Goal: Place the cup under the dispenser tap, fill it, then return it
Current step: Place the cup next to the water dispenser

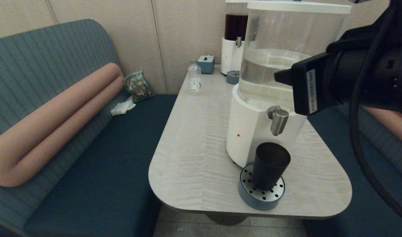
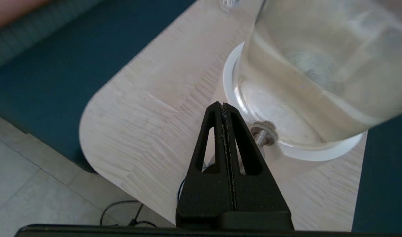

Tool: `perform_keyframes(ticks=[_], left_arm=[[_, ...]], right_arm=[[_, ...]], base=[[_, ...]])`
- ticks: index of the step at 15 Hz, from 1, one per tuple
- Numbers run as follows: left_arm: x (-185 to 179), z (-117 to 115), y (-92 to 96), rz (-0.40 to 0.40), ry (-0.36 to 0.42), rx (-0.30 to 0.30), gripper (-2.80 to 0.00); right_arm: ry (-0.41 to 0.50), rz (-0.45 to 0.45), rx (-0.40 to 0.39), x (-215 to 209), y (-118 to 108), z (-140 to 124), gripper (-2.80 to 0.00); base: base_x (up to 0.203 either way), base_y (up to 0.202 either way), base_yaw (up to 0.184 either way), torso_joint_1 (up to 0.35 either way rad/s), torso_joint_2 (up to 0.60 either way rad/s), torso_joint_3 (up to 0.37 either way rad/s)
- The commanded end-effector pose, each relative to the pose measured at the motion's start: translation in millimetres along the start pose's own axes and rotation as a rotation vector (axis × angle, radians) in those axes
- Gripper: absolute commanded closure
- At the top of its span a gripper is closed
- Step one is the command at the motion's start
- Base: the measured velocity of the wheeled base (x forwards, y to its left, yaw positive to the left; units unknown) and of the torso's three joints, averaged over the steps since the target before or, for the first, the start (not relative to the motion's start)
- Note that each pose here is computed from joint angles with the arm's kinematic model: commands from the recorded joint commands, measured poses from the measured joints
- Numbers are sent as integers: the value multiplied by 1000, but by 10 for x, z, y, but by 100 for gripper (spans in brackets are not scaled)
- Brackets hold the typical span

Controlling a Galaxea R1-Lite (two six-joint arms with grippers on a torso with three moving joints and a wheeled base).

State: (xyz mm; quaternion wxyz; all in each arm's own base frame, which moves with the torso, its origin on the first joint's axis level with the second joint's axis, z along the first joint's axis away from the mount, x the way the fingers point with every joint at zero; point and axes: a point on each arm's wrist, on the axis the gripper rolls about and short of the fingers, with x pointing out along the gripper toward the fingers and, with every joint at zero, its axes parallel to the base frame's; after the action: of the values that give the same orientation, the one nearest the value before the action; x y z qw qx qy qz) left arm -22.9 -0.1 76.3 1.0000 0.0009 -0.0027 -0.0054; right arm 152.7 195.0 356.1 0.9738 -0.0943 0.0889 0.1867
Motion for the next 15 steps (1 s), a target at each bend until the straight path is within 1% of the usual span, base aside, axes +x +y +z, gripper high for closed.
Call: perform_keyframes(ticks=[1,5,7,9,12,15], left_arm=[[1,-1,0,0,2,0,0],[1,-1,0,0,2,0,0],[1,-1,0,0,2,0,0],[1,-1,0,-1,2,0,0],[1,1,0,-1,1,0,0],[1,-1,0,0,2,0,0]], right_arm=[[-39,1,24,-180,-108,61,0],[-110,-4,66,-519,-347,124,0],[-123,-17,80,-679,-478,61,0],[-151,-45,111,-856,-640,26,0],[-195,-119,152,-1120,-890,-46,0],[-225,-259,177,-1345,-1124,-143,0]], base=[[0,0,0,0,0,0],[0,0,0,0,0,0],[0,0,0,0,0,0],[0,0,0,0,0,0],[0,0,0,0,0,0],[0,0,0,0,0,0]])
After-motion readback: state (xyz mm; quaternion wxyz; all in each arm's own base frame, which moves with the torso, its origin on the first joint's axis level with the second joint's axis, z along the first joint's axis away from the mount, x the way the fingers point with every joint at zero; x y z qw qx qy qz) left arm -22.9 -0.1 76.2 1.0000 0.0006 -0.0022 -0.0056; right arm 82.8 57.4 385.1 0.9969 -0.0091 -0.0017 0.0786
